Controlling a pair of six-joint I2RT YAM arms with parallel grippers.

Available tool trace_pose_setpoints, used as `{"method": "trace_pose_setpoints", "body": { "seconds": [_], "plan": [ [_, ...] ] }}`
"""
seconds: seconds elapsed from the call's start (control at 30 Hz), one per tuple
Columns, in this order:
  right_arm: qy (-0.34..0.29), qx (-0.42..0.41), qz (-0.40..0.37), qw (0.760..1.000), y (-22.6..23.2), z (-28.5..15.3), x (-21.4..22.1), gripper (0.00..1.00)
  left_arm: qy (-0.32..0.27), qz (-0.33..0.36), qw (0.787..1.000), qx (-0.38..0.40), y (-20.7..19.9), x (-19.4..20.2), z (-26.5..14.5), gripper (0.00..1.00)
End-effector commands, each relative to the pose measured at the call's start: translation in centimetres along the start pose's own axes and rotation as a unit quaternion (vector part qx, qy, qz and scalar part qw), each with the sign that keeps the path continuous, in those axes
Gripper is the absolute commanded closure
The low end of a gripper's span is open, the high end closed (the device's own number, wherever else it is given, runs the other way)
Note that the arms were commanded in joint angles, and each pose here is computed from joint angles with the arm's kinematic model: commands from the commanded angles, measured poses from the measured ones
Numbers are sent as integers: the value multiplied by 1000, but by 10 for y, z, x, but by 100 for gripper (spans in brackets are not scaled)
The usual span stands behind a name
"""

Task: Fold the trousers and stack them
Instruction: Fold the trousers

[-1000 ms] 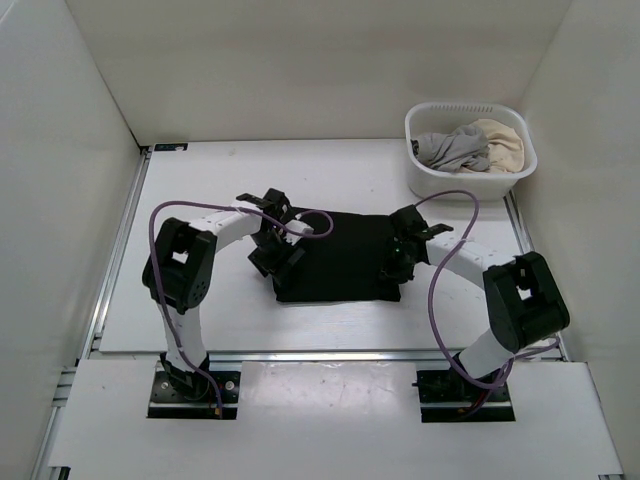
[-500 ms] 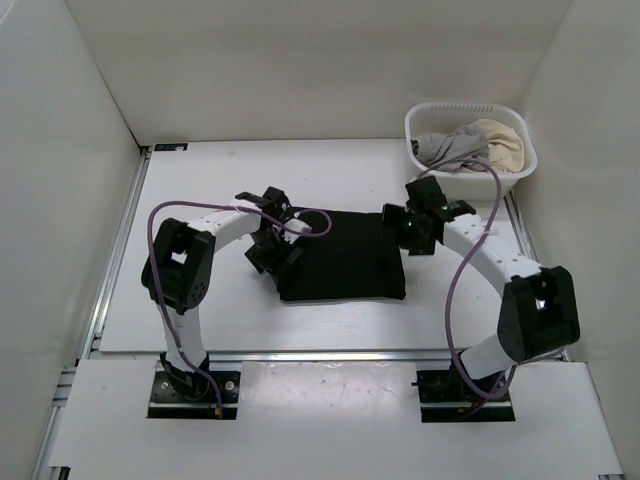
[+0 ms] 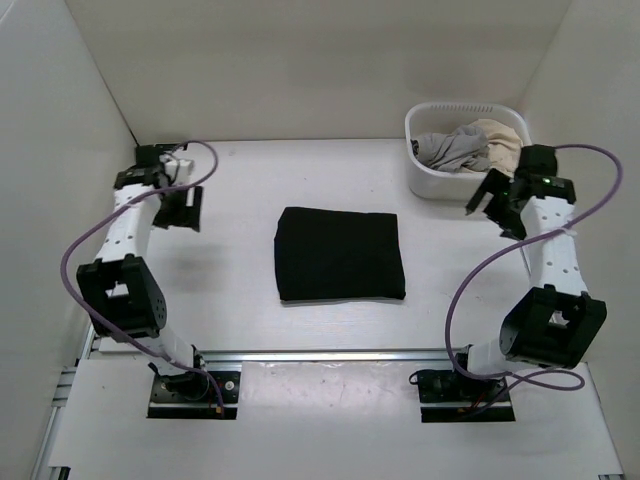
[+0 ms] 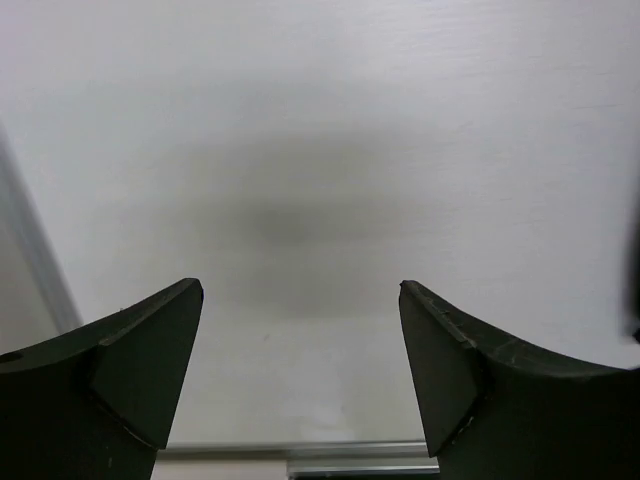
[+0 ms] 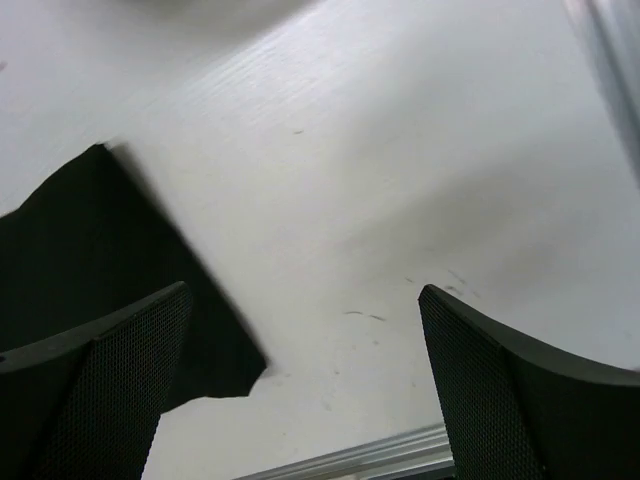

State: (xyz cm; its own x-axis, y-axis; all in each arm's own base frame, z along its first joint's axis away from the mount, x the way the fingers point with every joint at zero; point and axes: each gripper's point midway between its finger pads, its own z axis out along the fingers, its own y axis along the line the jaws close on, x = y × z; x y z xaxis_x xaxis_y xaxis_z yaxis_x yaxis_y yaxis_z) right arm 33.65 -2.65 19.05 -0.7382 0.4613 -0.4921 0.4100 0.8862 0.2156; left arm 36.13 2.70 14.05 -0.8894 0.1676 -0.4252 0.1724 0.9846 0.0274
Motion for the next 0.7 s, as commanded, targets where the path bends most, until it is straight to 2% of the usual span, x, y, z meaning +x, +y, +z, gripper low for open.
{"method": "trace_pose_setpoints", "body": {
  "seconds": [0.0,0.07,0.2,0.23,0.27,0.67],
  "plan": [
    [-3,33,27,999,-41,-22,-2,1,26,-61,997,-43,33,38,-15,8],
    [-9,48,32,998,-48,-25,-6,1,44,-108,992,-57,48,65,-15,7],
    [-12,36,31,999,-42,-26,-12,1,45,-162,983,-71,65,91,-17,7],
    [-18,34,31,999,-41,-29,-15,1,39,-168,982,-76,71,91,-18,0],
    [-12,31,31,999,-40,-26,-14,1,34,-179,980,-83,78,93,-23,0],
    [-16,30,26,999,-41,-30,-12,1,28,-194,979,-61,77,94,-20,0]
  ]
}}
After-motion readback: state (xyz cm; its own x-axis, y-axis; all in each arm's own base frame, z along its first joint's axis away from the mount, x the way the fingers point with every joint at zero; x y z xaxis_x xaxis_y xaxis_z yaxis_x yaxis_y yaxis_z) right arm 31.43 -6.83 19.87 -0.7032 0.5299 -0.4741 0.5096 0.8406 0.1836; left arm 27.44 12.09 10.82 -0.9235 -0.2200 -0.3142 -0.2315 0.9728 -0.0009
